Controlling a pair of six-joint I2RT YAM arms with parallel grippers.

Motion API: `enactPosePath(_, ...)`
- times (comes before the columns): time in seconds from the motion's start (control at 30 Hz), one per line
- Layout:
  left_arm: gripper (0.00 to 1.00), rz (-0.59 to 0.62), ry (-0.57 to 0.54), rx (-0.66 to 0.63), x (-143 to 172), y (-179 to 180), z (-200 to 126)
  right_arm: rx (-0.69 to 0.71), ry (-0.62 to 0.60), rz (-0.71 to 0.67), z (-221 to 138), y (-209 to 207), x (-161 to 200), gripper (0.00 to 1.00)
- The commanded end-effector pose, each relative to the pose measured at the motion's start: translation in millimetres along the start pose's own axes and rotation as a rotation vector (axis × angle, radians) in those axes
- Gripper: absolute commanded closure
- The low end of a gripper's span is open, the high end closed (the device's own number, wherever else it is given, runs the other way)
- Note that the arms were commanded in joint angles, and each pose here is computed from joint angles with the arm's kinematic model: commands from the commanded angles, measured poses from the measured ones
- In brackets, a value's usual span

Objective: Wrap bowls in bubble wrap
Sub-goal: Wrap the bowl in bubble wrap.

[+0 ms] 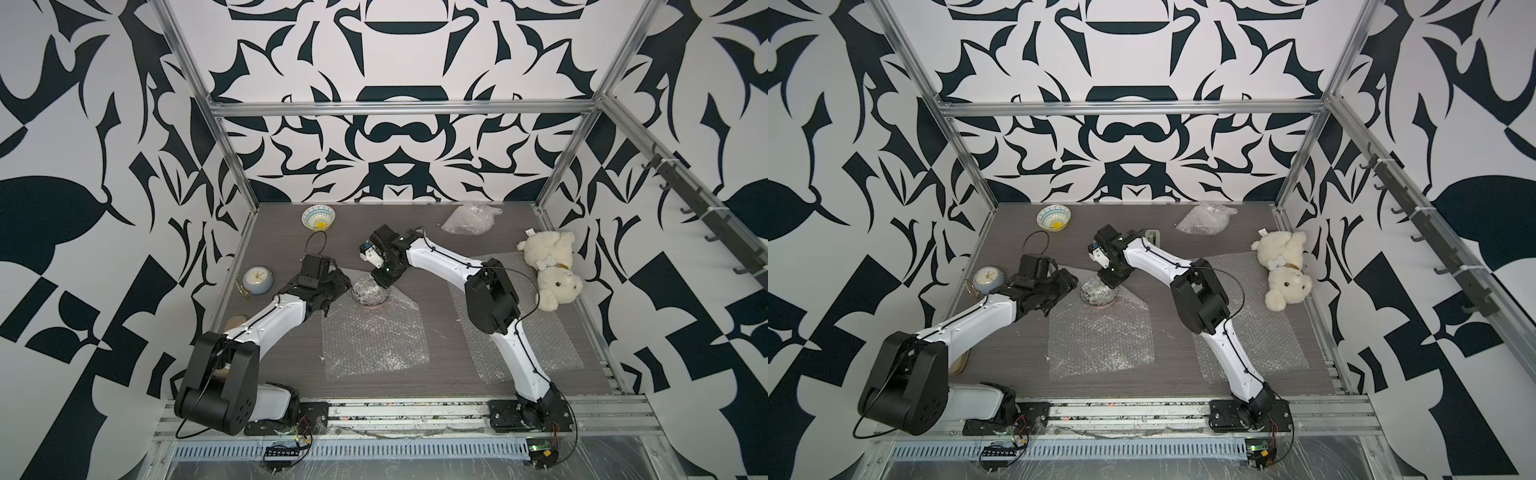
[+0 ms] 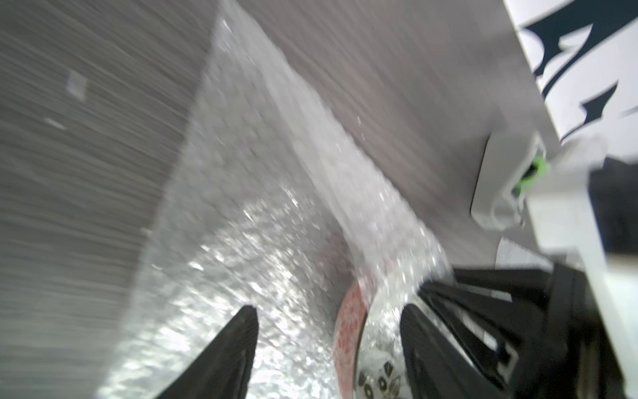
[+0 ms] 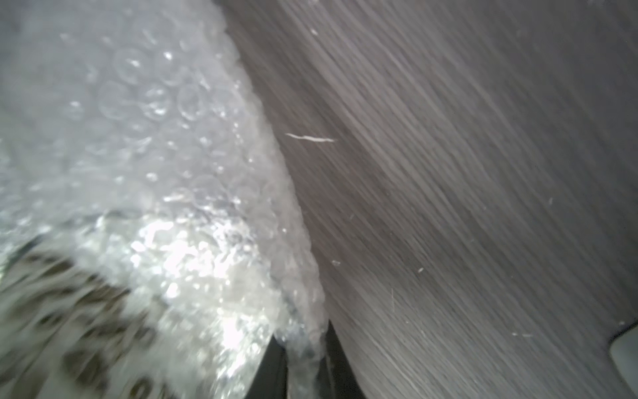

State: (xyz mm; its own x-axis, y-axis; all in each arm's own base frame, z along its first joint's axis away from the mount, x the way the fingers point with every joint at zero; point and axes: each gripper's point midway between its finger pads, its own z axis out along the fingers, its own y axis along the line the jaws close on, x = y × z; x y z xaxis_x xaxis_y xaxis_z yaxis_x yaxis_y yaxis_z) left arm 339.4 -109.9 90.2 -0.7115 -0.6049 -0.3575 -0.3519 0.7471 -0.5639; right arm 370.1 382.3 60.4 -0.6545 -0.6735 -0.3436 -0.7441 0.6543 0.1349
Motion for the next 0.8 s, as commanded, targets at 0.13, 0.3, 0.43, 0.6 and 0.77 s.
enactPosePath(0.13, 0.30, -0.096, -0.019, 0.012, -37.4, 25.8, -7.8, 0.027, -0.076, -0.014, -18.8, 1.6, -7.6, 0.96)
enactPosePath(0.3, 0.29, -0.118, -0.003, 0.032, -53.9, 25.0, 5.0, 0.040, -0.088, -0.014, -18.5, -0.6, -7.5, 0.98)
enactPosePath(0.43, 0.29, -0.125, 0.005, 0.039, -69.4, 20.5, 18.3, 0.035, -0.087, -0.015, -18.4, 0.6, -7.3, 0.98)
enactPosePath(0.6, 0.31, -0.135, -0.010, 0.046, -91.2, 18.1, 30.0, 0.042, -0.091, -0.015, -21.2, -0.5, -7.7, 0.98)
enactPosePath(0.77, 0.41, -0.131, 0.027, 0.036, -96.4, 20.9, 50.3, 0.047, -0.101, -0.016, -23.6, -1.1, -9.2, 0.98)
